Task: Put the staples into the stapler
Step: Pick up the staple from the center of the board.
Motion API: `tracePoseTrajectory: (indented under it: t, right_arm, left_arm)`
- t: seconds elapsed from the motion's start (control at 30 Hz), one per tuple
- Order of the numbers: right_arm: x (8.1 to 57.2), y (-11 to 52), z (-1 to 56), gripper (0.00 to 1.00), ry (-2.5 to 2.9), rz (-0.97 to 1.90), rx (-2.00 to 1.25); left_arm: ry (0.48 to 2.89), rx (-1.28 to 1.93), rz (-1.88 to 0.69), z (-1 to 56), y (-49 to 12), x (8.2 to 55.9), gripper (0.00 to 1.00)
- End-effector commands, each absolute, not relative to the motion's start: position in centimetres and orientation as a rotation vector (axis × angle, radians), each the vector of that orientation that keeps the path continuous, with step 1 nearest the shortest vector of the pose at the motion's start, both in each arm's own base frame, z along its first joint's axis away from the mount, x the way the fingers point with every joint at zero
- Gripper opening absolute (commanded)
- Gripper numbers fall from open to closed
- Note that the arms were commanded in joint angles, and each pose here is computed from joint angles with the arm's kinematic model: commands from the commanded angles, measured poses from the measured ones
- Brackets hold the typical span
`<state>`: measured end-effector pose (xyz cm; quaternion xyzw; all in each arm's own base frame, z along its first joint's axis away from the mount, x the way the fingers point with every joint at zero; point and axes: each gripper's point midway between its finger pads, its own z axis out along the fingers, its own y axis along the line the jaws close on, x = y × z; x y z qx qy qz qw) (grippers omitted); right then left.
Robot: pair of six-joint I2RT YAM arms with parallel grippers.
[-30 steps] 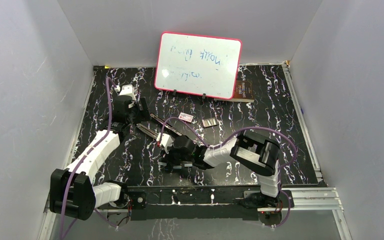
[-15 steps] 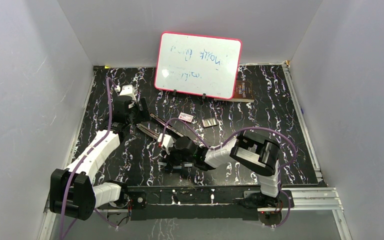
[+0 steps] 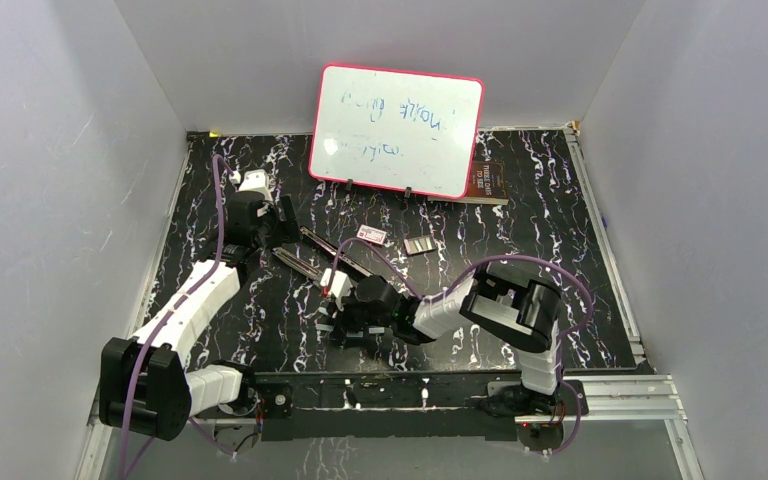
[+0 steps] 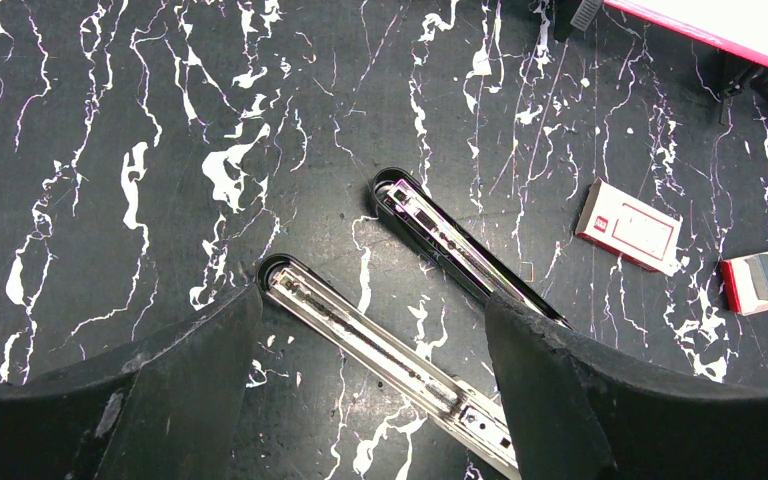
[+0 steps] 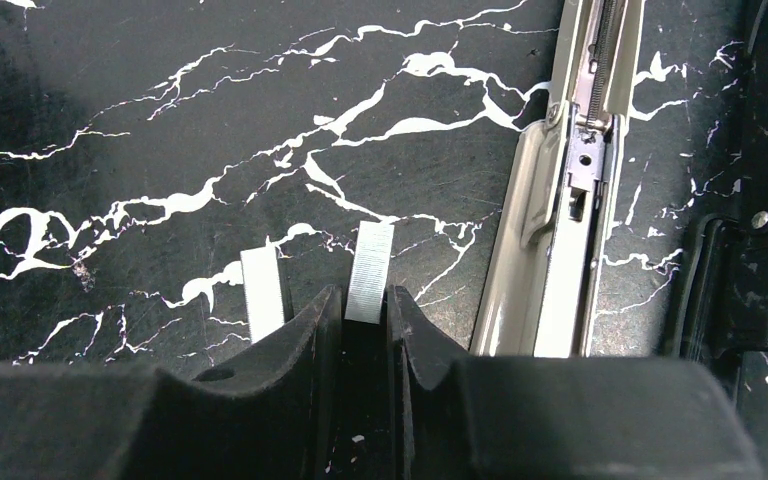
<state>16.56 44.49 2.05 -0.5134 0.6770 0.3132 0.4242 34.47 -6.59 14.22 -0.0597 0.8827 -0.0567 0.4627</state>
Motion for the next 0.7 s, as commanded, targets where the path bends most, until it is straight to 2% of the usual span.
tracePoseTrajectory:
  t: [0.0,0.43,0.67]
  right_arm:
    - [13.97,37.89,-6.83,0.31,1.957,0.618,-1.482]
    - [14.14,37.88,-7.57,0.26,1.958,0.612,-1.468]
    - [14.07,37.94,-7.5,0.2,1.954,0.618,-1.473]
  left_arm:
    - [2.124,-0.143,-0.141,15.63,-6.35,34.6,0.8]
    - [2.122,-0.143,-0.145,15.68,-6.41,34.58,0.8]
    - [2.114,-0.145,-0.15,15.92,-6.44,34.48,0.81]
